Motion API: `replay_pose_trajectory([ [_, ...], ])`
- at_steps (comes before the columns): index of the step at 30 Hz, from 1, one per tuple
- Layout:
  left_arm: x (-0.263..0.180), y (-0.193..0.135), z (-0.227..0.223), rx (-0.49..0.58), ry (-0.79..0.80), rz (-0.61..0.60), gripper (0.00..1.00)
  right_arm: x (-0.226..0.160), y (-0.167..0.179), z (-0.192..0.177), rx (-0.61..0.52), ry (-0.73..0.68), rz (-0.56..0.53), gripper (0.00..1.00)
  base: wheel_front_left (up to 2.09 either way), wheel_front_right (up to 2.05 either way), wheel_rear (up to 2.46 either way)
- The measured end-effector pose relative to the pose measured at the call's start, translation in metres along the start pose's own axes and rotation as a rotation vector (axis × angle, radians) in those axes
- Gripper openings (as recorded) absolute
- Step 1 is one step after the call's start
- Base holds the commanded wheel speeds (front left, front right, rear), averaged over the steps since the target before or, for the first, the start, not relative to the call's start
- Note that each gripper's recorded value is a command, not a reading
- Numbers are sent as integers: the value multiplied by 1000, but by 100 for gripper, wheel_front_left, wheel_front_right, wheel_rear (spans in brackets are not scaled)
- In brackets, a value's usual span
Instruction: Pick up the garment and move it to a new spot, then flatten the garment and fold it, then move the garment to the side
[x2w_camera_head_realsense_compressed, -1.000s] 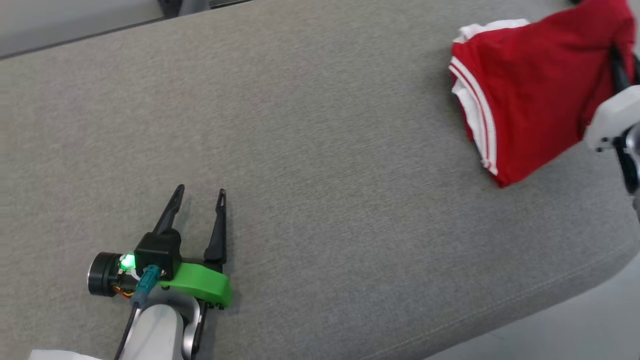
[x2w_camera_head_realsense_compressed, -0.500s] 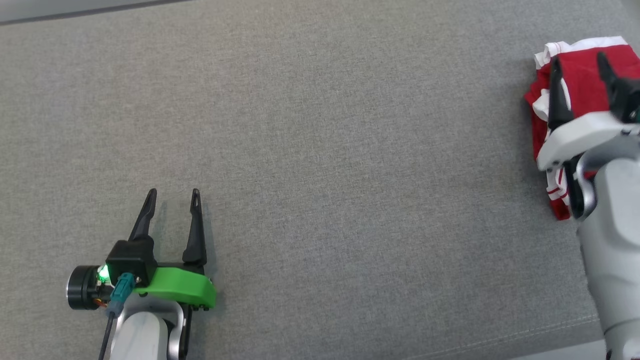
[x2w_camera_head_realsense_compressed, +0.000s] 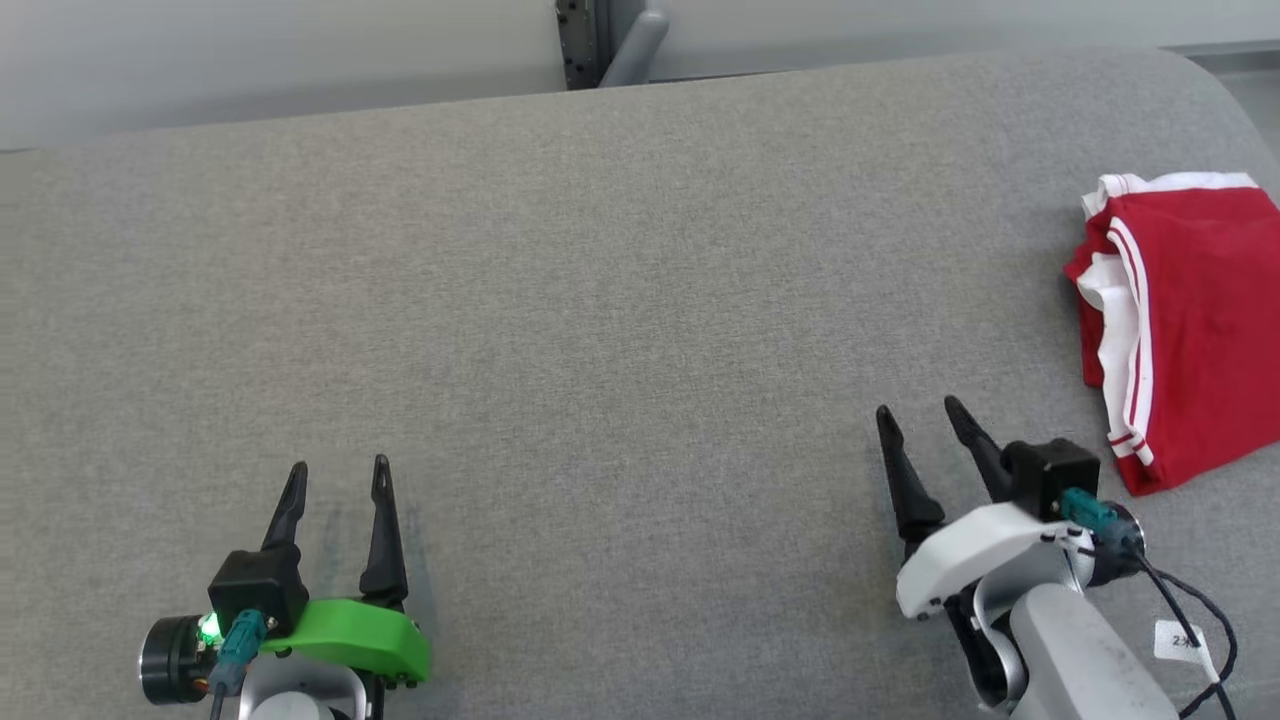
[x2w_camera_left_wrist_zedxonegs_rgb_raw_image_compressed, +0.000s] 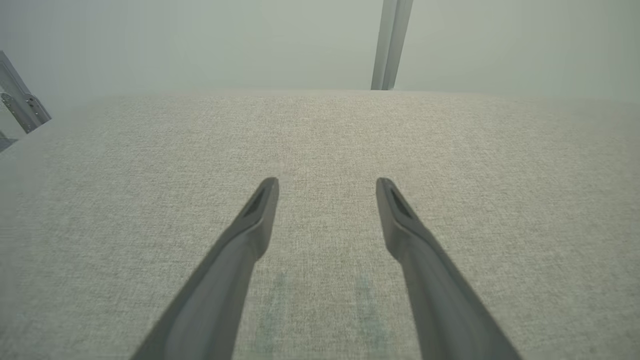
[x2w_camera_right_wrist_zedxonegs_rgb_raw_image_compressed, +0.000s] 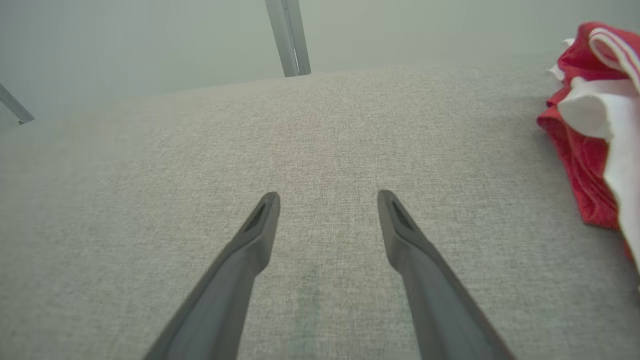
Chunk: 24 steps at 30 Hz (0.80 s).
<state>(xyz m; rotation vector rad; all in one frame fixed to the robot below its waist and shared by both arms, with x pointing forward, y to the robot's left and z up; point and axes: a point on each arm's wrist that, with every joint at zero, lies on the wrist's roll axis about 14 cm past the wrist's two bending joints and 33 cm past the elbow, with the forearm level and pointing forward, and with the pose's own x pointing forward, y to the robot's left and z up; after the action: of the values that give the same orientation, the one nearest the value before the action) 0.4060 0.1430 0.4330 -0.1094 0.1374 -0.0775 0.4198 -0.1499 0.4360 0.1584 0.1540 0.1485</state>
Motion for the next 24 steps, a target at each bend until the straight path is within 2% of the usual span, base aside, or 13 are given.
replay_pose_trajectory([
  [9, -26, 20, 10, -13, -29, 65, 100, -9, 27, 24, 27, -85, 59, 100, 0, 0, 0],
  [24, -47, 27, 19, -28, -59, 94, 100, -37, 13, 40, -89, -137, 8, 100, 0, 0, 0],
])
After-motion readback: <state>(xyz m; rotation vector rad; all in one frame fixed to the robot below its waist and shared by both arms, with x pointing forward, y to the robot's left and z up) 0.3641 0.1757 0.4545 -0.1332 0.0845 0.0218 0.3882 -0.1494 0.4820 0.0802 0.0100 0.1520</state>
